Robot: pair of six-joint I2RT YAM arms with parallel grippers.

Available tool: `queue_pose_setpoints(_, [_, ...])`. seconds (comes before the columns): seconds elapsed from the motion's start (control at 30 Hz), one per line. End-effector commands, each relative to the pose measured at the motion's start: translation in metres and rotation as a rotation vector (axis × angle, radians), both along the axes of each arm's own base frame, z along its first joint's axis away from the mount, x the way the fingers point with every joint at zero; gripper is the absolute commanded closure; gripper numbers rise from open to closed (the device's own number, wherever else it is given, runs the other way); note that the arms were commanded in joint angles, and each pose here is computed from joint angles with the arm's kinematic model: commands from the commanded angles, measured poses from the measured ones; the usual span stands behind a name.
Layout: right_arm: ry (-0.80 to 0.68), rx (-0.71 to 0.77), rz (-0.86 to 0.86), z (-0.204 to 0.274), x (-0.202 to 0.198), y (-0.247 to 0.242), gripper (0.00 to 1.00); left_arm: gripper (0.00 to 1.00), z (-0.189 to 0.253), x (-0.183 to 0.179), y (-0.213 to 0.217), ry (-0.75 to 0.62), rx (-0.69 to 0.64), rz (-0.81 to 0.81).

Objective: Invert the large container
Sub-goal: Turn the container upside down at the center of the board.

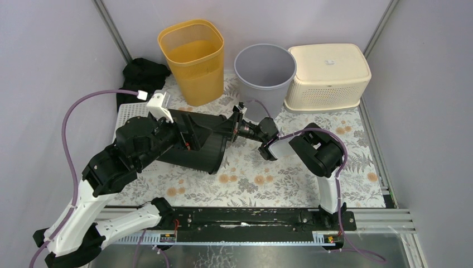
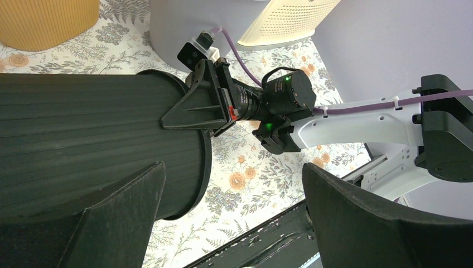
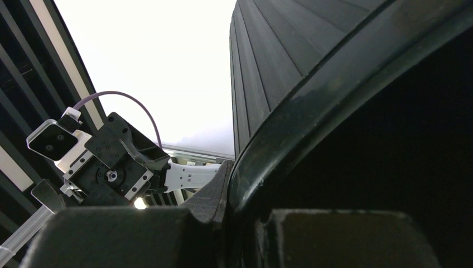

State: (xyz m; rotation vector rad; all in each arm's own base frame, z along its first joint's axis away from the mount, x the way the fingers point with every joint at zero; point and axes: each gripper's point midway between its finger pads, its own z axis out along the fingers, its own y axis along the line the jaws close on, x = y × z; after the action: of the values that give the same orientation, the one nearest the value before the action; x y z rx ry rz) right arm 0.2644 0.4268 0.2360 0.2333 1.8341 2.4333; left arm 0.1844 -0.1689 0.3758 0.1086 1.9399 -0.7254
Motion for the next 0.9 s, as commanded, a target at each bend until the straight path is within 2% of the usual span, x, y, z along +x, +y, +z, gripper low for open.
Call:
queue_pose_setpoints(0.0, [-0.144, 0.118, -0.024, 0.028, -0.011, -0.011, 1.00, 0.00, 0.006, 0.003, 0.005, -0.026, 0.007, 0.021])
queue_pose_setpoints(0.1, [-0.134, 0.088, -0.018, 0.015, -0.014, -0.012, 0.90, 0.00, 0.004, 0.004, 0.004, -0.025, 0.011, 0.020])
queue_pose_setpoints(0.17, [-0.119, 0.068, -0.021, 0.005, -0.015, -0.014, 0.88, 0.00, 0.002, 0.005, 0.005, -0.024, 0.020, 0.024])
queue_pose_setpoints(0.37, [-0.096, 0.012, -0.020, -0.019, -0.022, -0.021, 0.86, 0.00, -0.008, 0.012, 0.013, -0.023, 0.060, 0.080])
queue_pose_setpoints(0.53, [-0.090, -0.019, -0.027, -0.030, -0.025, -0.028, 0.86, 0.00, -0.023, 0.026, 0.040, 0.014, 0.160, 0.241])
queue_pose_setpoints(0.67, [-0.095, -0.030, -0.028, -0.034, -0.026, -0.031, 0.86, 0.00, -0.015, 0.032, 0.072, -0.004, 0.234, 0.402])
queue_pose_setpoints(0.87, [-0.100, -0.047, -0.015, -0.040, -0.032, -0.033, 0.87, 0.00, -0.002, 0.037, 0.090, -0.041, 0.283, 0.489])
